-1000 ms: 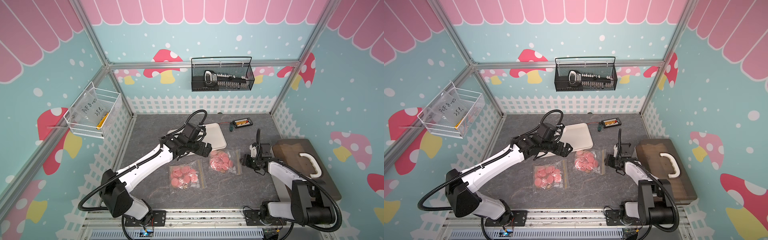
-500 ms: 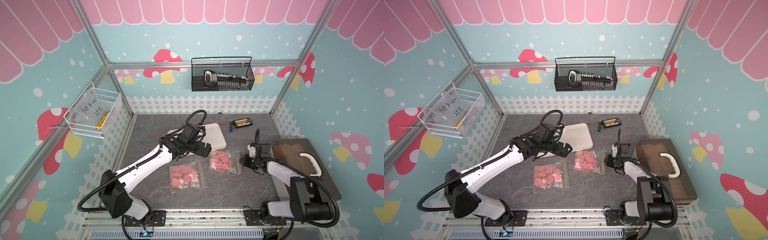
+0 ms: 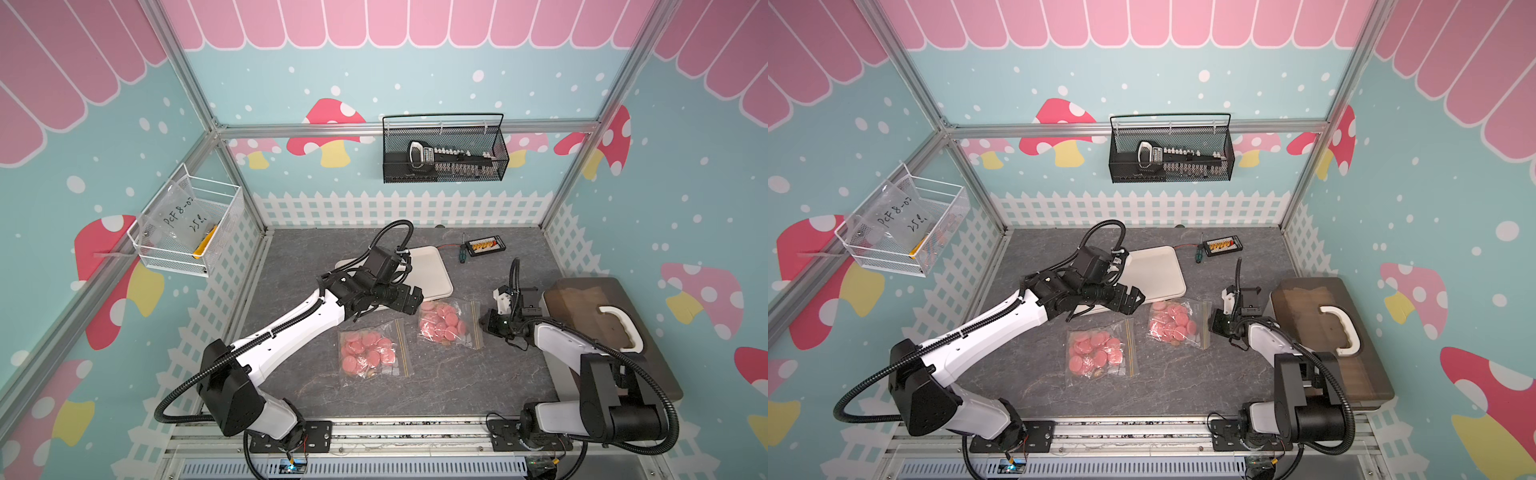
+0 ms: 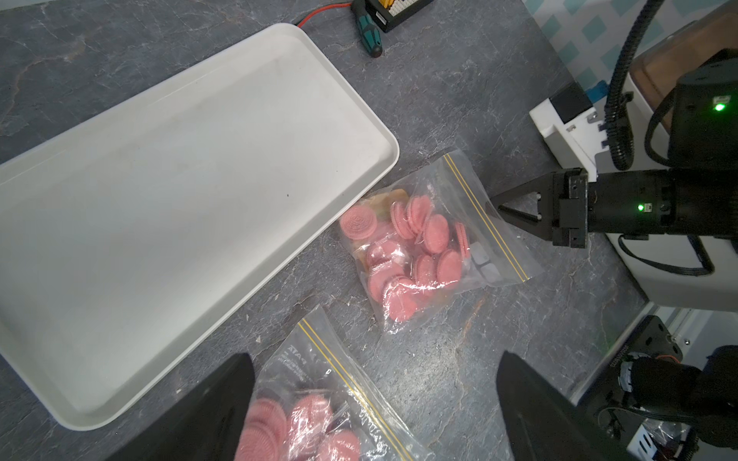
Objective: Pour cookies out of the ziploc bag
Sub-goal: Open the ziploc bag at the center of the board.
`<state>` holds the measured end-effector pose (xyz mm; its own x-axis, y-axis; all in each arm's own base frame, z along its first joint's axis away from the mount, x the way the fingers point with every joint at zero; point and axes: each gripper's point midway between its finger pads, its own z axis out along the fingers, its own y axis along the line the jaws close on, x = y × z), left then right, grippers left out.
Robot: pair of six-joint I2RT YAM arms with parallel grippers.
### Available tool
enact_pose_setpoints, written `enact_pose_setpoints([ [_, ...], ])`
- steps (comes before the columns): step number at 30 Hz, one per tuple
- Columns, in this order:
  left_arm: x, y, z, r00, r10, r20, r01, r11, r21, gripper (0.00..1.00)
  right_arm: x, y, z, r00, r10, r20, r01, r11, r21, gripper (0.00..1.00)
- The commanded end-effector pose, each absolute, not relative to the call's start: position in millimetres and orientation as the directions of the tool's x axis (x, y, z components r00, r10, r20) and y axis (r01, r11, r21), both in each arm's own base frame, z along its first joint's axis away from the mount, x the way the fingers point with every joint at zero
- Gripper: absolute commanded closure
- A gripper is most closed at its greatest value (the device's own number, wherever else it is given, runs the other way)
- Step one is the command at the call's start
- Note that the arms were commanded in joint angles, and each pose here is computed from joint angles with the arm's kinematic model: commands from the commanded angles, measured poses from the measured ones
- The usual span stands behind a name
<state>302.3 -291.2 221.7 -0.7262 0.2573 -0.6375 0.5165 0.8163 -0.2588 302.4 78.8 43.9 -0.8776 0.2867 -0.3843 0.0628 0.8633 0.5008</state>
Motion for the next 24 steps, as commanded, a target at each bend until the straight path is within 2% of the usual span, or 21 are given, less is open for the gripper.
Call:
enact_pose_setpoints([
  [1, 300, -299, 225, -0.732, 0.241, -0.637, 0.517, 0.805, -0.29, 0.02, 298, 82, 46, -0.878, 0.277, -0.389, 0.041, 0.855, 0.518, 0.88],
  [11, 300, -333, 229, -0.758, 0.196, -0.622, 0.526, 0.748, -0.405, 0.07, 298, 87, 55, -0.869, 0.272, -0.414, 0.006, 0.841, 0.541, 1.0],
  [14, 303, -346, 227, -0.77, 0.173, -0.614, 0.519, 0.731, -0.444, 0.09, 297, 89, 60, -0.861, 0.269, -0.431, -0.01, 0.839, 0.544, 1.0],
  [18, 308, -363, 220, -0.8, 0.149, -0.581, 0.493, 0.715, -0.495, 0.19, 296, 93, 66, -0.855, 0.259, -0.45, -0.036, 0.835, 0.549, 1.0],
  [24, 314, -384, 210, -0.813, 0.142, -0.564, 0.479, 0.714, -0.511, 0.2, 293, 97, 73, -0.845, 0.249, -0.473, -0.062, 0.833, 0.549, 1.0],
])
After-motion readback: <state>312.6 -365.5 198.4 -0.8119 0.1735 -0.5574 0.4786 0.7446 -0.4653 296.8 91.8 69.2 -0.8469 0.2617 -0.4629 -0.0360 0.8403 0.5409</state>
